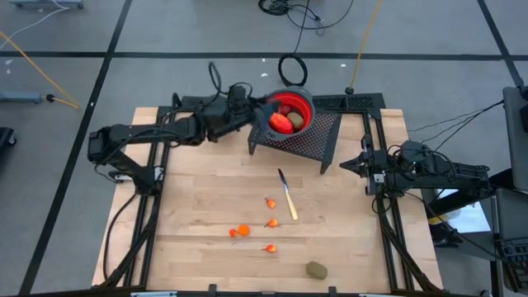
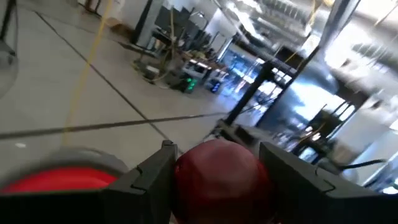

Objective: Pick & Place Fruit
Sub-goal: Put the red pomegranate into the red strainer bowl on the shelf

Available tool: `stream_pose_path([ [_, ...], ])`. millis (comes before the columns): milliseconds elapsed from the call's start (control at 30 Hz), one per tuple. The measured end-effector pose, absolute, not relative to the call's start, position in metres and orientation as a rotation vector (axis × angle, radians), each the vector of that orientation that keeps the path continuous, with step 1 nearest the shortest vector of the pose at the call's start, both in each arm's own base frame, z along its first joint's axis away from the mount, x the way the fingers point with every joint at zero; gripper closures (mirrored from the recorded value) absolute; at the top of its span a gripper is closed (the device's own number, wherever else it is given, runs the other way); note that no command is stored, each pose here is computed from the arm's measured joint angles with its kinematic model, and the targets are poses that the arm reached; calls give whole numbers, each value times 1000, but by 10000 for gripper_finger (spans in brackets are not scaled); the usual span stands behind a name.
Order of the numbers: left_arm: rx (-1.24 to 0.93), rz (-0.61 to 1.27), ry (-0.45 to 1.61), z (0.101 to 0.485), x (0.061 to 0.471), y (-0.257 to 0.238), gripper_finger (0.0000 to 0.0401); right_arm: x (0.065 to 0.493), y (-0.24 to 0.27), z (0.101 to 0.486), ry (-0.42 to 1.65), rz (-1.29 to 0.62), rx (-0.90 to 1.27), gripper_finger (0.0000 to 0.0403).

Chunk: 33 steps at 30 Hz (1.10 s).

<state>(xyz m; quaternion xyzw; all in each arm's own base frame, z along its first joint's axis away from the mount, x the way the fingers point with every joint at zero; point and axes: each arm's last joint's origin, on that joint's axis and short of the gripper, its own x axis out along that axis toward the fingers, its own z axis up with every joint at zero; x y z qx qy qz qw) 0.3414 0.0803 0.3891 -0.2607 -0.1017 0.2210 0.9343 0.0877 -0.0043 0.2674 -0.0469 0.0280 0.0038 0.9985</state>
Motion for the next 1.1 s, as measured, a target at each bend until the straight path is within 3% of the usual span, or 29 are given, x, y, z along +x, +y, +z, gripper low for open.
stream_pose_path([
  [433,-330,549,61,390,388,141,189,88,-4,267,56,7,-83,399],
  [867,-253,615,279,328,419,179,190,88,-4,267,56,7,-83,399],
  [1100,-179,622,417,310,422,176,190,88,-4,267,56,5,-84,399],
])
